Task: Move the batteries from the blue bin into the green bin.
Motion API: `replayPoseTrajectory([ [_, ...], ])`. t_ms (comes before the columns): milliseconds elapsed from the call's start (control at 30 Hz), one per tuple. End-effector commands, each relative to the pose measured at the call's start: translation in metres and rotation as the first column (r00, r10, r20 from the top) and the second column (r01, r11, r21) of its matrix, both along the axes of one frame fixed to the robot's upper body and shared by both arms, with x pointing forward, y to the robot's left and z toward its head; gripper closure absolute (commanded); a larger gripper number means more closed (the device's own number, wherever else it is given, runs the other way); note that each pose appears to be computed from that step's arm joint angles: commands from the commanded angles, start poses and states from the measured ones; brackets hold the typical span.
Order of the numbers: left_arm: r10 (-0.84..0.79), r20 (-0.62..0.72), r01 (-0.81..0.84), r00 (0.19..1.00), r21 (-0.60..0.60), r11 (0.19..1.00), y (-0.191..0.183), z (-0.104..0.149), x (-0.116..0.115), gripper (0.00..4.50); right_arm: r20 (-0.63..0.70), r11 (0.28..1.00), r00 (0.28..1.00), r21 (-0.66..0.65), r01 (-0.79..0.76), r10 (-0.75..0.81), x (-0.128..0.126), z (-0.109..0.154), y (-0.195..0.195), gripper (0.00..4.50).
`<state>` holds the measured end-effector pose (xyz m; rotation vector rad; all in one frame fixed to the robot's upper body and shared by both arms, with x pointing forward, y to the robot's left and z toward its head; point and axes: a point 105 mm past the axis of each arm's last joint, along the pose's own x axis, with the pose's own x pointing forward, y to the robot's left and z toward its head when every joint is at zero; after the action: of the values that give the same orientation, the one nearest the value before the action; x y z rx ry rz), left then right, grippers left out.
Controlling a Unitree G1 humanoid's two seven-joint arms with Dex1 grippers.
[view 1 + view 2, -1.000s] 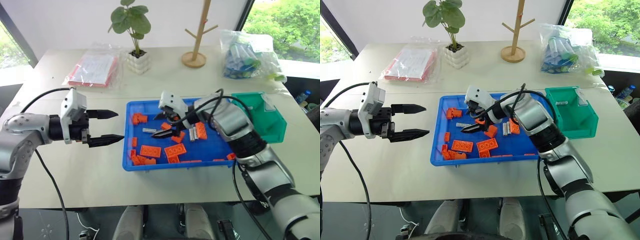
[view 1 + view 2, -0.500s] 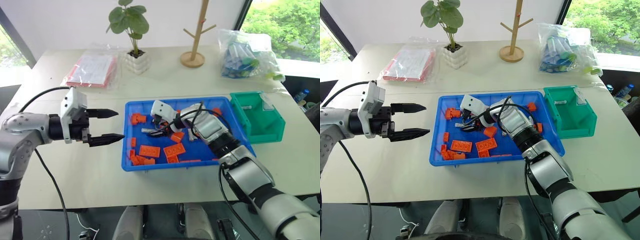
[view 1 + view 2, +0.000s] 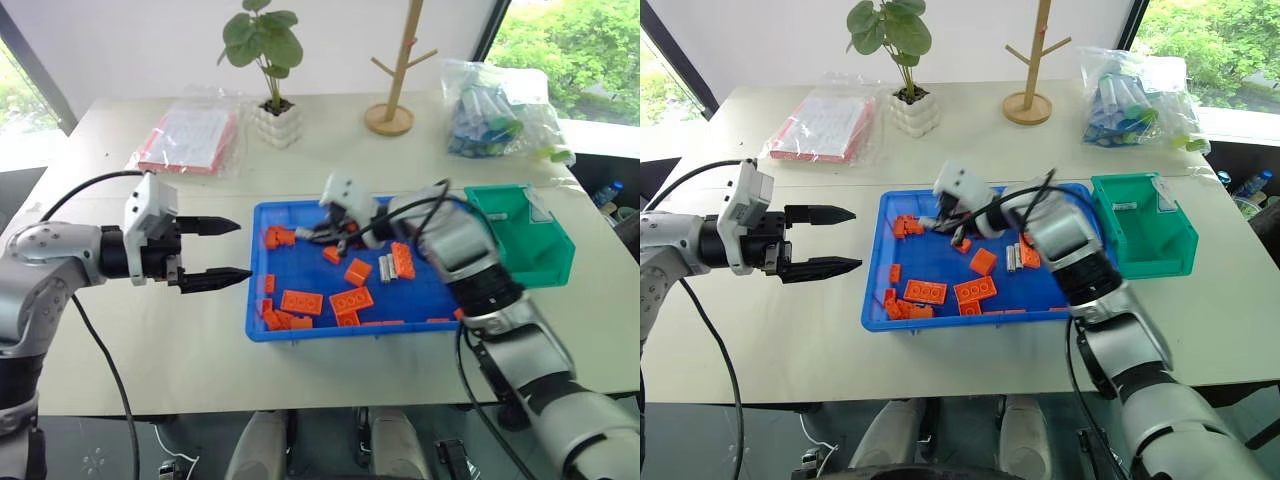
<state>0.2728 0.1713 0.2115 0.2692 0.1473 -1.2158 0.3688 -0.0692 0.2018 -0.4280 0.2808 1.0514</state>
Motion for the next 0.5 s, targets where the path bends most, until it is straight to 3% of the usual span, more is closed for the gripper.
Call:
replayPoseTrajectory([
  [33,-0.038,0.023,0.039,0.999,-0.010,0.999,-0.007,0.006,-0.001,0.00,0.111,0.985,0.980,0.055,0.163,-0.168,0.003,0.044,-0.052,4.42],
  [133,-0.055,0.022,0.056,0.998,-0.015,0.998,-0.011,0.005,0.001,0.00,0.142,0.912,0.902,0.032,0.409,-0.409,0.001,0.051,-0.132,4.42],
  [233,-0.068,0.024,0.068,0.997,-0.020,0.997,-0.014,0.005,0.003,0.00,0.138,0.836,0.829,-0.008,0.548,-0.542,-0.012,0.043,-0.184,4.42],
  [500,-0.094,0.035,0.095,0.995,-0.031,0.995,-0.020,0.006,0.008,0.00,0.139,0.680,0.680,-0.051,0.731,-0.720,-0.032,0.016,-0.250,4.42],
])
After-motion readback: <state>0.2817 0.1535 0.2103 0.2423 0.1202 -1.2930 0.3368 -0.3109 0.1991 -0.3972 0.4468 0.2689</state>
